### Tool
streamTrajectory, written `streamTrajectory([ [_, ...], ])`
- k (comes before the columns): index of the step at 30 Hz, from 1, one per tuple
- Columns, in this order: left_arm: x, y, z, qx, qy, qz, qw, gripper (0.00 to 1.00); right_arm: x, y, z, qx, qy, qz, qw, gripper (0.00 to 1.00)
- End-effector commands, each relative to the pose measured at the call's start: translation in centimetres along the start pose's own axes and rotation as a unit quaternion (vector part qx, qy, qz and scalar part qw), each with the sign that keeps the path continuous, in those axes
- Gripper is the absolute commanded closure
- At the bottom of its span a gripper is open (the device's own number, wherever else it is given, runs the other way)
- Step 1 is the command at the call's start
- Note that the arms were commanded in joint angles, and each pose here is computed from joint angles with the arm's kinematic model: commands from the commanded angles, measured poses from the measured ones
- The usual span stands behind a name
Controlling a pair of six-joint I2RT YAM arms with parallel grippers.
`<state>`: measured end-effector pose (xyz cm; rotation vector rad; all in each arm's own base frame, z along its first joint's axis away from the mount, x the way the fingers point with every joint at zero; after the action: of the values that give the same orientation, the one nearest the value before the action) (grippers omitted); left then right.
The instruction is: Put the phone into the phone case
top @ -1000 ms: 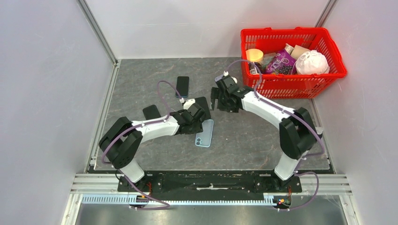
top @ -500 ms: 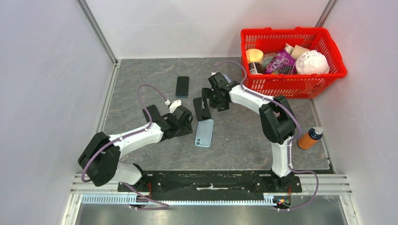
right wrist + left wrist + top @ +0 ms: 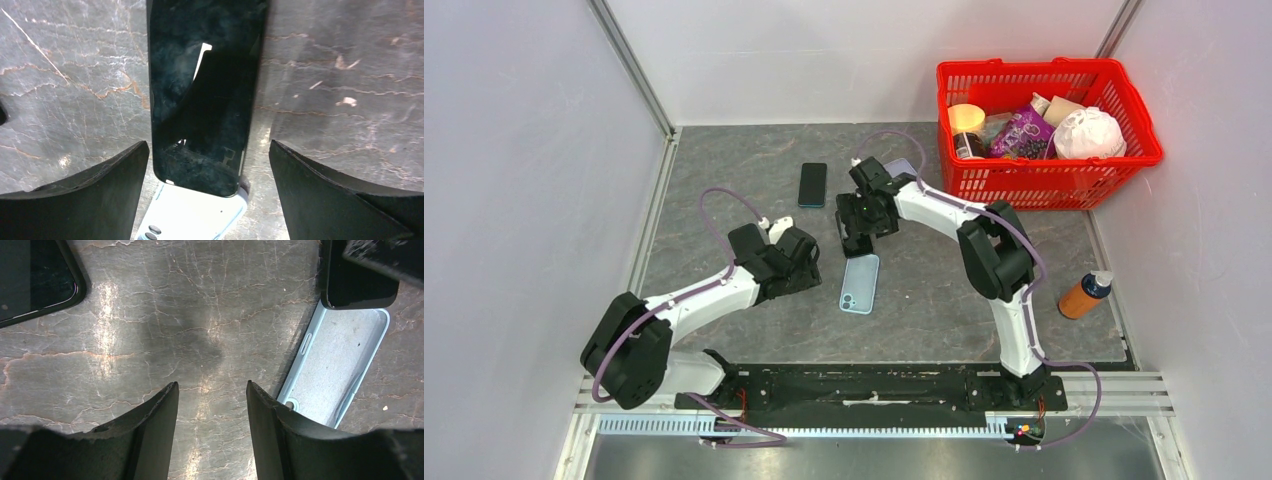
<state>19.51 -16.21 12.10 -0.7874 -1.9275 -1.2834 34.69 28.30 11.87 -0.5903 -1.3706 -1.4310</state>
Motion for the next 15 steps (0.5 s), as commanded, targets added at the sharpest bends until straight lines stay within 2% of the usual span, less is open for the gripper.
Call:
streamTrajectory([
  [1,0.1,0.4,-0.2,-0.003,-0.018,-0.008,1.000,0.41,-0.3,0.1,1.3,0.036,-0.015,0.003,0.999,0.03],
  [15,-0.3,0.4,-0.2,0.004,-0.018,-0.004,1.000,0.42,-2.1,-1.6,2.7,0.082,-0.113,0.026,0.990,0.03],
])
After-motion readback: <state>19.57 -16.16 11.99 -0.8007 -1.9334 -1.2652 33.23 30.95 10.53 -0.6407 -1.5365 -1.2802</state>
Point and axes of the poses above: each gripper's point midway between its finger pads, its own x axis back along the fingers, its own z axis along the line the jaws close on, y = z × x, the point moved 9 cm from there along x, back along the fingers, and after that the axes turned 2 degrees about x, right-handed, at the moved point
